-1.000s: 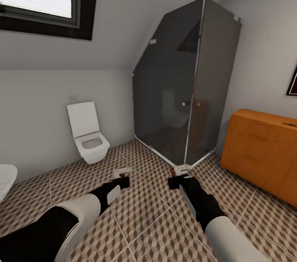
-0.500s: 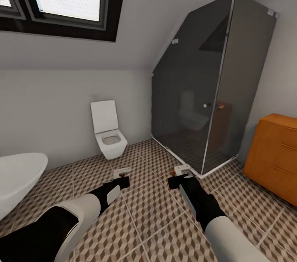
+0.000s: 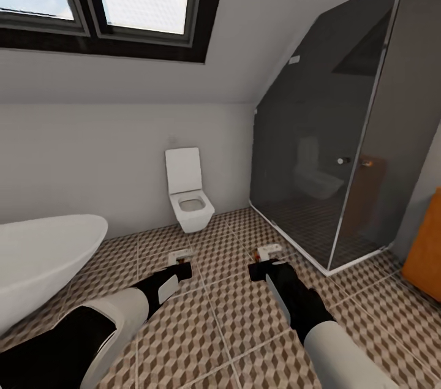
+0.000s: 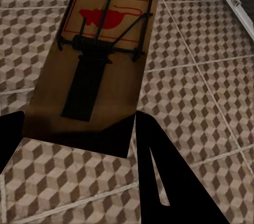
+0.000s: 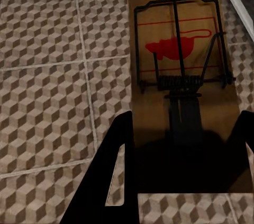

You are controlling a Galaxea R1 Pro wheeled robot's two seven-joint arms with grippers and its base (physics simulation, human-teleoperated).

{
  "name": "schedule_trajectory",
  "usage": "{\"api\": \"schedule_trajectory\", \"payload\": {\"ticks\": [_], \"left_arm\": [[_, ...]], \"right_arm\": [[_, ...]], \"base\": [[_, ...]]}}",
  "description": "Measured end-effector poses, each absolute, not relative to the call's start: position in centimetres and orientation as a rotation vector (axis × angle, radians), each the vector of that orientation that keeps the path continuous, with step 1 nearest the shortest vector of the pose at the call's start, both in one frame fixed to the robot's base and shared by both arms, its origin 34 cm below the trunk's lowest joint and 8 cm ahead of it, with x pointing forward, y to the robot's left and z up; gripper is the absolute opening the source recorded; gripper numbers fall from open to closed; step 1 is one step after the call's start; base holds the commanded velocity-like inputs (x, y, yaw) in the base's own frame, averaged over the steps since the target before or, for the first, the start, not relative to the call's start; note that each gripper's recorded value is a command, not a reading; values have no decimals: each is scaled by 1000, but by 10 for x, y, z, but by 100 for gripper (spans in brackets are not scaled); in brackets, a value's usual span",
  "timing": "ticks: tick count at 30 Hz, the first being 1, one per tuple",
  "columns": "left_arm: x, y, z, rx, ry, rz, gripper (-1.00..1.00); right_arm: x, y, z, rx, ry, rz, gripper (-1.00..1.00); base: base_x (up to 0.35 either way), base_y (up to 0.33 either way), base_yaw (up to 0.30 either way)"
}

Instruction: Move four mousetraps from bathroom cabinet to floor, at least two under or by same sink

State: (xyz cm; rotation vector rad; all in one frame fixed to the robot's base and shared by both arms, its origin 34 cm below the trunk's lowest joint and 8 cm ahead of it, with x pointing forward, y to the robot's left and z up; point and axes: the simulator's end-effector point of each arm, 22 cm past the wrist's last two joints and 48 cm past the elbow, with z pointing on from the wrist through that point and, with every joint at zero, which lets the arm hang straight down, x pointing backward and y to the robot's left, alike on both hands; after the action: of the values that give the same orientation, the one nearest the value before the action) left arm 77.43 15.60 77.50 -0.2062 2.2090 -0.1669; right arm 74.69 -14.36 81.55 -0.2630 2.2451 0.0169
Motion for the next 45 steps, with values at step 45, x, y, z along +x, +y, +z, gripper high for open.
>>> {"api": "schedule_trajectory", "payload": {"ticks": [45], "left_arm": [[775, 157, 775, -207, 2207, -166, -100]], "right_arm": [[746, -141, 814, -265, 2251, 23, -100]], "base": [[0, 0, 300]]}}
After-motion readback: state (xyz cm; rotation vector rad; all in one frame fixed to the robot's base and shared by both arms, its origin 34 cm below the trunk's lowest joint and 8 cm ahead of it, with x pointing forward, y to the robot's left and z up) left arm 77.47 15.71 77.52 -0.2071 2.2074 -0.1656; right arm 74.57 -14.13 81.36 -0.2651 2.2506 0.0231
